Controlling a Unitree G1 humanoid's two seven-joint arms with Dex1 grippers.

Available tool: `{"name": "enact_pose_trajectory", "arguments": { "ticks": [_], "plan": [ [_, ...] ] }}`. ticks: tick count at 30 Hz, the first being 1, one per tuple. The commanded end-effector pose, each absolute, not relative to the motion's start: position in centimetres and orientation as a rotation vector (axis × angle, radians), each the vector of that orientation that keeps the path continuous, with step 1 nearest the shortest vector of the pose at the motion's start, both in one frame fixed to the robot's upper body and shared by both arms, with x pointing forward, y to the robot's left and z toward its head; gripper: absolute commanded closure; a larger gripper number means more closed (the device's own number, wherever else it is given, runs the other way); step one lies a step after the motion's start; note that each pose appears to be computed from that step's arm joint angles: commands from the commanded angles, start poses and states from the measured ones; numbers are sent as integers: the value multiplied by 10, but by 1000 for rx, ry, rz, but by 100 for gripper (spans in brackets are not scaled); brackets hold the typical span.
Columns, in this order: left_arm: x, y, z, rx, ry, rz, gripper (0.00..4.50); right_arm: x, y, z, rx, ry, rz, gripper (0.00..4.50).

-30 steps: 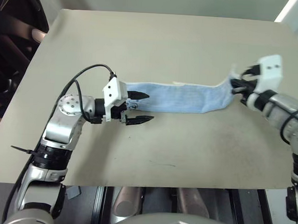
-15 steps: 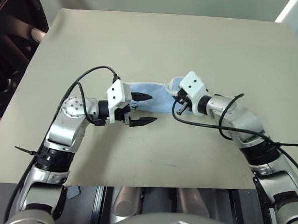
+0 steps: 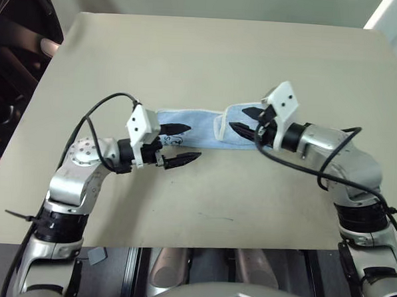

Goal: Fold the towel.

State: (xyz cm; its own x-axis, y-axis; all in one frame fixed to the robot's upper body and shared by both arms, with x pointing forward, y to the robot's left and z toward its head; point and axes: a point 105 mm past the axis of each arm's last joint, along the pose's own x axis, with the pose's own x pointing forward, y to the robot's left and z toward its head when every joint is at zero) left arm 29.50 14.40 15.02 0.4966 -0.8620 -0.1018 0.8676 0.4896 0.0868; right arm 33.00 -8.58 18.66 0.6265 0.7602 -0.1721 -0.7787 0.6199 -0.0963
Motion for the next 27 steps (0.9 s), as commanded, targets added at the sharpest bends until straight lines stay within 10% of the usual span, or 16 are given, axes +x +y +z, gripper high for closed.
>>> {"name": "enact_pose_trajectory", "arguments": {
  "ticks": [1,7,15,27],
  "plan": [
    [292,148,160,68,10,-1004,55,344,-96,194,-118,94,821,240],
    [292,151,155,-108,37,-851,55,380,-99,151,-184,151,729,447],
    [276,156,134,-239,124,-634,55,380,-102,94,-263,253,763,447],
    [293,190,109,-790,211,-134,3,371,-102,191,-271,-94,836,450]
  ]
}}
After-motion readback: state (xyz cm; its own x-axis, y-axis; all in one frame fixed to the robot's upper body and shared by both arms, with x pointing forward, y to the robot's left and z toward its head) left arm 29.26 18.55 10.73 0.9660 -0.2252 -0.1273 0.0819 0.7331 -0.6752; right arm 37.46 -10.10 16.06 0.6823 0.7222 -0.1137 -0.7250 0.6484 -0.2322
